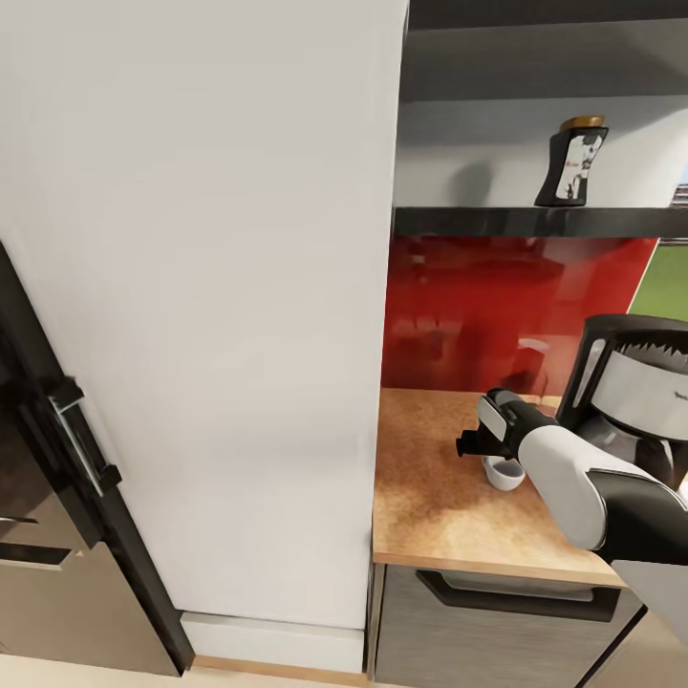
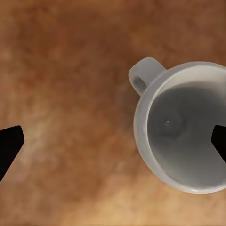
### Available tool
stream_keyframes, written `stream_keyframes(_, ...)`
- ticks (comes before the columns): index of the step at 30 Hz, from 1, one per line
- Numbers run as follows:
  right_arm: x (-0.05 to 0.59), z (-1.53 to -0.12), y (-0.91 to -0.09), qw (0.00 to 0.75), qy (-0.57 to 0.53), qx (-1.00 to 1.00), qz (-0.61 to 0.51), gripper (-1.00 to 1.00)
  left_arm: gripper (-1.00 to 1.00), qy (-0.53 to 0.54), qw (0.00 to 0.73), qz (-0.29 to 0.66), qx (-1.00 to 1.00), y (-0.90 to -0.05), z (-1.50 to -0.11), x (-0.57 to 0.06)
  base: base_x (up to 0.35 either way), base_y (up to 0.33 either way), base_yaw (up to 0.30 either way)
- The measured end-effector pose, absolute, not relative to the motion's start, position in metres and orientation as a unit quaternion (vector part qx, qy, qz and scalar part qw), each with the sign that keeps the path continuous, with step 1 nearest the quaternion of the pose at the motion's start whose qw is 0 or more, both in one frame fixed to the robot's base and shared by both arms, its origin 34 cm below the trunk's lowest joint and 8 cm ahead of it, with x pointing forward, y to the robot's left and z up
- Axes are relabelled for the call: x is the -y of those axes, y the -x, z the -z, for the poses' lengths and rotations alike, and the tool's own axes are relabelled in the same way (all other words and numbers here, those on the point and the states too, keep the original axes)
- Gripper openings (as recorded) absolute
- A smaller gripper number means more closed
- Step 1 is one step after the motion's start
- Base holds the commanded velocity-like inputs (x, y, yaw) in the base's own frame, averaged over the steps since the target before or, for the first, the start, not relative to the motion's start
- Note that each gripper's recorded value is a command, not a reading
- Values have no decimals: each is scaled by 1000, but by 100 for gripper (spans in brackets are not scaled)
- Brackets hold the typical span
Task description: Set up a coffee station on the kitchen countertop: keep the coffee maker on the countertop, move the bottle of coffee from the kitchen shelf to the counter next to the coffee maker, place a paper coffee filter on top of the coffee maker, put the saucer next to the coffee maker with the coffee cup on the saucer, and place the electric kettle next to the coffee maker.
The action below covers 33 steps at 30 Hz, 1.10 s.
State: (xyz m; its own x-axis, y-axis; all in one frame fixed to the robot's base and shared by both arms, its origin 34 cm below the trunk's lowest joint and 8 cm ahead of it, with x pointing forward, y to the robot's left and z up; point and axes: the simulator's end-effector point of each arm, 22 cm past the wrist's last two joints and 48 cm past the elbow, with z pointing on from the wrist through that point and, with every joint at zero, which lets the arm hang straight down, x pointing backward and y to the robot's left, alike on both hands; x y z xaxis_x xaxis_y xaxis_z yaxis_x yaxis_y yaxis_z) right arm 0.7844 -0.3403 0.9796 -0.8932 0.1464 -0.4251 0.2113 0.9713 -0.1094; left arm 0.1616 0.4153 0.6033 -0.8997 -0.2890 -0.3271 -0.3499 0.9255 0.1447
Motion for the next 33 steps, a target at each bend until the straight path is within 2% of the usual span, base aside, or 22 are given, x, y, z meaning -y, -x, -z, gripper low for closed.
stream_keyframes(33, 345, -944, -792, 214, -93, -969, 80, 100, 100, 165, 151, -100, -970, -169, -566, -415, 0, 0, 0)
